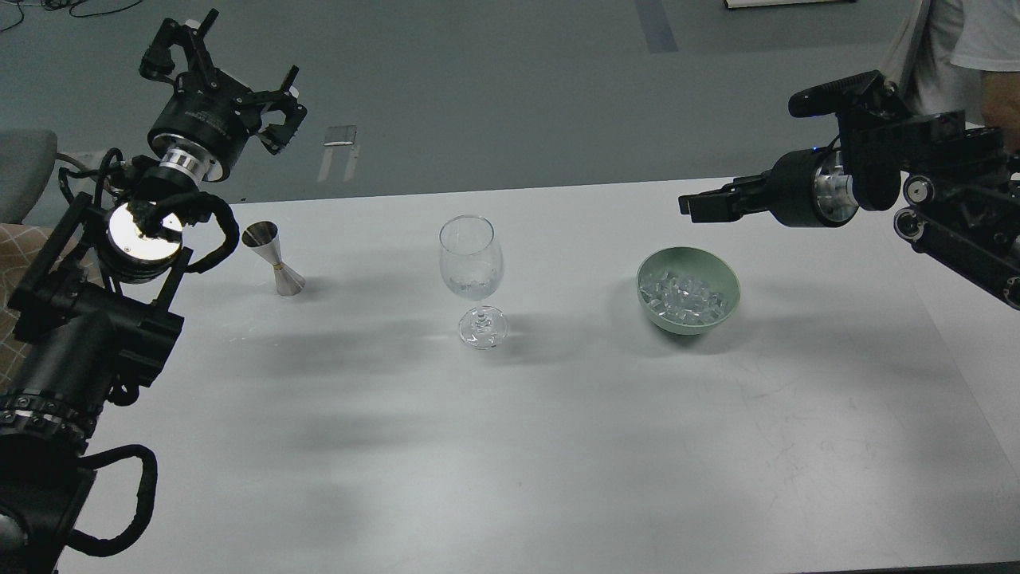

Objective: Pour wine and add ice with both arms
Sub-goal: 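Lower the right gripper into the green bowl and grasp ice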

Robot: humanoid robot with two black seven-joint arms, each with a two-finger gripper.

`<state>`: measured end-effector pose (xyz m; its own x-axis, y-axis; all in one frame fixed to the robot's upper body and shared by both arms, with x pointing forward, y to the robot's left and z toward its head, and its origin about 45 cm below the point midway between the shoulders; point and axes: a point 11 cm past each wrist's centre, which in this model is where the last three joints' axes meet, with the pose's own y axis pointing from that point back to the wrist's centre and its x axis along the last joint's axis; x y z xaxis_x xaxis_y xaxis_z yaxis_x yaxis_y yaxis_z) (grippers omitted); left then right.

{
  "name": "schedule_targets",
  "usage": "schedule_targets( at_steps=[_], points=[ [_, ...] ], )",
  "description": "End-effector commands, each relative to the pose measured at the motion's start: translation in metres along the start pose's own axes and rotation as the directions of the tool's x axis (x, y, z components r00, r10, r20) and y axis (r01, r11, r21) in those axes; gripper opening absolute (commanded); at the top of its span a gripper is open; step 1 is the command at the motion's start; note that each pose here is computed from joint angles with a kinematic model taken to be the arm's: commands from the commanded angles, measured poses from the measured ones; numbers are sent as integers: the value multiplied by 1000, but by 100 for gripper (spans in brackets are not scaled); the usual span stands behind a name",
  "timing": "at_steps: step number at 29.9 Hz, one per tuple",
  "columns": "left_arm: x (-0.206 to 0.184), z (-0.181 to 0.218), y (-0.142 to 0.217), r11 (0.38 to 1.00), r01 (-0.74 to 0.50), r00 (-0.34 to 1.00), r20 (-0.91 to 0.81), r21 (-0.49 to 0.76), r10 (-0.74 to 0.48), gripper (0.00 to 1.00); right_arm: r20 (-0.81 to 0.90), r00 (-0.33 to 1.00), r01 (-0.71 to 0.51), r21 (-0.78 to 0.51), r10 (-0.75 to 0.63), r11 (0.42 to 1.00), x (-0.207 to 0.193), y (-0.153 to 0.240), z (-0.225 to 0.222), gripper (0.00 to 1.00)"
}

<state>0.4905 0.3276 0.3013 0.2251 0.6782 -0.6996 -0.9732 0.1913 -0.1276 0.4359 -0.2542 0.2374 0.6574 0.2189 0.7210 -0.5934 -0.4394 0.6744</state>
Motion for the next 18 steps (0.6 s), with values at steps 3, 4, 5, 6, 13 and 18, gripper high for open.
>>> schedule_targets(
  at_steps=[3,4,5,6,13,18],
  points=[
    [5,-3,3,1000,-11,1000,-4,2,11,97,-98,994,53,-17,-54,998,-29,-14,-4,86],
    [5,-4,3,1000,-12,1000,-4,3,12,97,-109,992,57,-17,-58,998,-32,-16,-5,86],
    [5,-4,4,1000,-12,1000,-4,3,12,97,-112,992,58,-19,-59,998,-34,-16,-5,86],
    [5,-4,4,1000,-12,1000,-4,3,12,97,-118,991,58,-21,-61,998,-36,-17,-4,86],
    [14,-9,9,999,-31,999,-6,13,31,97,-144,985,93,-31,-97,995,-51,-21,-3,86],
    [14,-9,9,999,-31,999,-6,13,31,97,-139,985,99,-36,-103,994,-59,-22,-1,86]
  ],
)
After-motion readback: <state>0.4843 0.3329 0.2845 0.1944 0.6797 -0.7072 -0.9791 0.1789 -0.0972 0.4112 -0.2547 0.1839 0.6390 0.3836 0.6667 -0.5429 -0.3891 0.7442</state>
